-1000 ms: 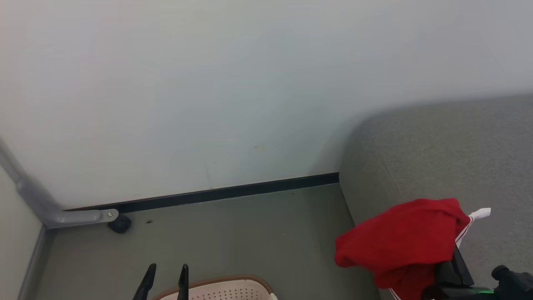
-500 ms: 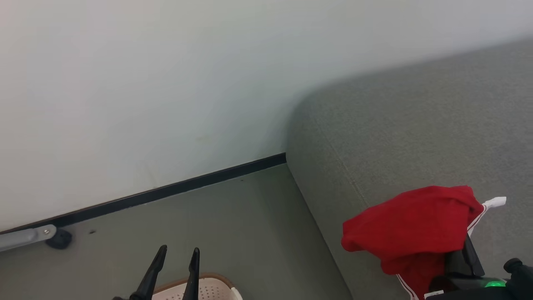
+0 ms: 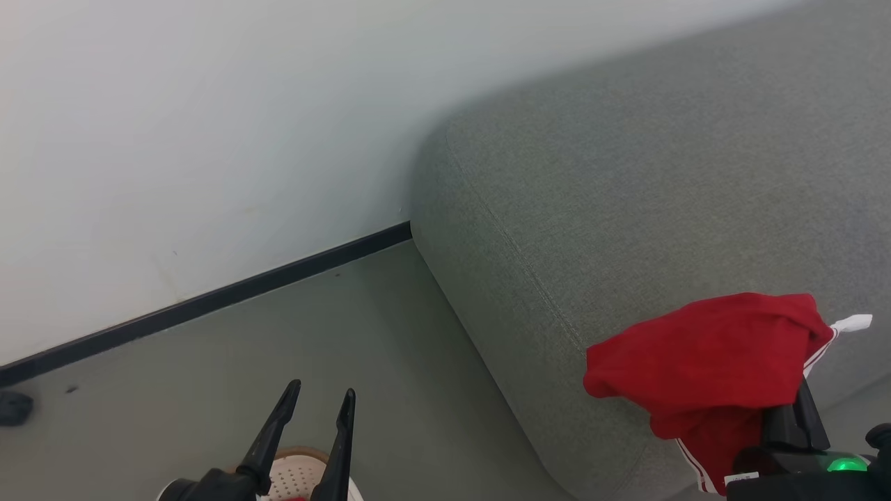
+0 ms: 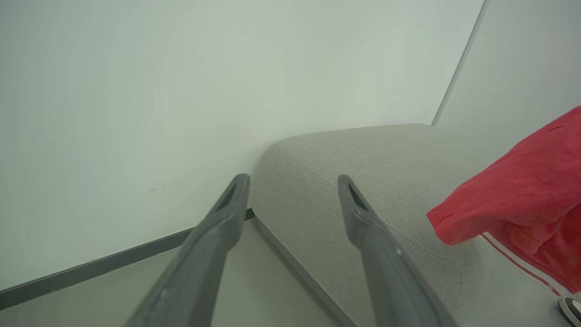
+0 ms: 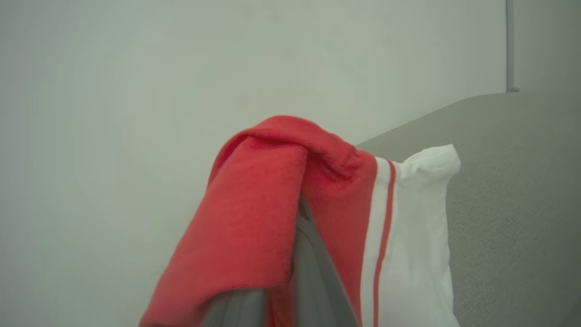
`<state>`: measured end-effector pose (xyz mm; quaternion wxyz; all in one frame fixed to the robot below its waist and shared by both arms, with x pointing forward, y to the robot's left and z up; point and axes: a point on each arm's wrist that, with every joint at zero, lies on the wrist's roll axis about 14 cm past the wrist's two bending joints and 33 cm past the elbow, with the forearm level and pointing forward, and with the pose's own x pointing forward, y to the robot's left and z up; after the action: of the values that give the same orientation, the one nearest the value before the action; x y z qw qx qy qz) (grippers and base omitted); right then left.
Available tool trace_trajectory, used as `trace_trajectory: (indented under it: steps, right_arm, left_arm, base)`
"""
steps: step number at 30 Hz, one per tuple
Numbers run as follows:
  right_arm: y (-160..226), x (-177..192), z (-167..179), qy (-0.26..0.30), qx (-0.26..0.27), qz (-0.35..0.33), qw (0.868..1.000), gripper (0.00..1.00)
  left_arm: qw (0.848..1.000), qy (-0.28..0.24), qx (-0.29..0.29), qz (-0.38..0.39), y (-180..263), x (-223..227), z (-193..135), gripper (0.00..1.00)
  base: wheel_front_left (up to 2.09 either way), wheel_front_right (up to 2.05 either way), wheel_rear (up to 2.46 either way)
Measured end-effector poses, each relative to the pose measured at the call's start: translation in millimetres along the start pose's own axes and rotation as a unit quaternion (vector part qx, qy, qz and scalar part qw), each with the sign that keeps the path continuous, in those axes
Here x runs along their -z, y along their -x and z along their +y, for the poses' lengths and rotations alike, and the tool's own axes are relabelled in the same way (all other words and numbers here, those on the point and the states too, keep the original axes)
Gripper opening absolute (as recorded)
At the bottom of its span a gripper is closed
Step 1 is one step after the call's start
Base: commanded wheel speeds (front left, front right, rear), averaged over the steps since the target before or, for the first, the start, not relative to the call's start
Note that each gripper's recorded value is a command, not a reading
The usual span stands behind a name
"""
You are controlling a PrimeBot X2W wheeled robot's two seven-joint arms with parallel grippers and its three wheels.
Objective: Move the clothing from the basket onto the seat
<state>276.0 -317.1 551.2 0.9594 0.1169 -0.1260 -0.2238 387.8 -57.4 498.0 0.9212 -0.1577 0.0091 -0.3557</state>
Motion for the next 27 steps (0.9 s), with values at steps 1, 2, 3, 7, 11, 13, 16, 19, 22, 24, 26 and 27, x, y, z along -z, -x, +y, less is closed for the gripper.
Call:
trace_trajectory:
  steps: [1, 2, 3, 7, 11, 13, 16, 19, 22, 24, 26, 27]
  right_arm:
    - [0.1, 0.2, -1.7, 0.002, 0.004, 0.0, 1.0, 0.0]
    - [0.2, 0.1, -3.4, 0.004, 0.007, 0.0, 1.0, 0.0]
    - [0.4, 0.3, -5.4, 0.007, 0.011, 0.001, 1.0, 0.0]
    - [0.8, -0.1, -7.4, 0.01, 0.015, 0.001, 1.0, 0.0]
    - [1.4, 2.4, -9.5, 0.016, 0.021, 0.006, 1.0, 0.0]
    - [1.1, 3.7, -10.3, 0.018, 0.023, 0.007, 1.0, 0.0]
    - [0.4, 4.7, -11.6, 0.02, 0.026, 0.009, 0.999, 0.0]
    - [-0.2, 4.8, -13.7, 0.022, 0.03, 0.009, 0.999, 0.0]
    - [-1.1, 1.5, -21.9, 0.027, 0.042, 0.004, 0.999, 0.0]
    - [-2.4, -2.4, -29.9, 0.032, 0.054, -0.001, 0.998, 0.0]
    - [-5.4, -8.0, -38.4, 0.039, 0.07, -0.009, 0.997, 0.0]
    - [-6.6, -10.7, -42.4, 0.042, 0.076, -0.013, 0.996, 0.0]
  left_arm:
    - [1.0, 0.001, 0.003, 0.003, -1.9, 2.3, -0.9, 1.0]
    - [1.0, 0.002, 0.008, 0.006, -3.6, 4.7, -2.3, 1.0]
    - [1.0, 0.002, 0.01, 0.008, -4.7, 6.9, -2.8, 1.0]
    - [1.0, 0.007, 0.011, 0.013, -5.9, 11.4, -2.6, 1.0]
    - [1.0, 0.012, 0.012, 0.02, -7.5, 17.2, -1.4, 1.0]
    - [1.0, 0.014, 0.016, 0.021, -9.8, 18.6, -1.5, 1.0]
    - [1.0, 0.014, 0.016, 0.02, -12.1, 19.1, -0.7, 1.0]
    - [1.0, 0.012, 0.016, 0.022, -11.8, 20.6, 0.4, 1.0]
    - [1.0, 0.009, 0.015, 0.023, -11.8, 21.7, 1.9, 1.0]
    - [1.0, 0.007, 0.014, 0.024, -12.1, 22.4, 3.8, 1.0]
    - [1.0, 0.008, 0.013, 0.023, -12.8, 22.5, 5.0, 1.0]
    - [1.0, 0.009, 0.014, 0.022, -13.3, 22.4, 5.1, 1.0]
  base:
    - [0.0, 0.0, 0.0]
    - [0.0, 0.0, 0.0]
    - [0.0, 0.0, 0.0]
    - [0.0, 0.0, 0.0]
    - [0.0, 0.0, 0.0]
    - [0.0, 0.0, 0.0]
    - [0.0, 0.0, 0.0]
    - [0.0, 0.0, 0.0]
    - [0.0, 0.0, 0.0]
    - [0.0, 0.0, 0.0]
    - [0.0, 0.0, 0.0]
    - [0.0, 0.0, 0.0]
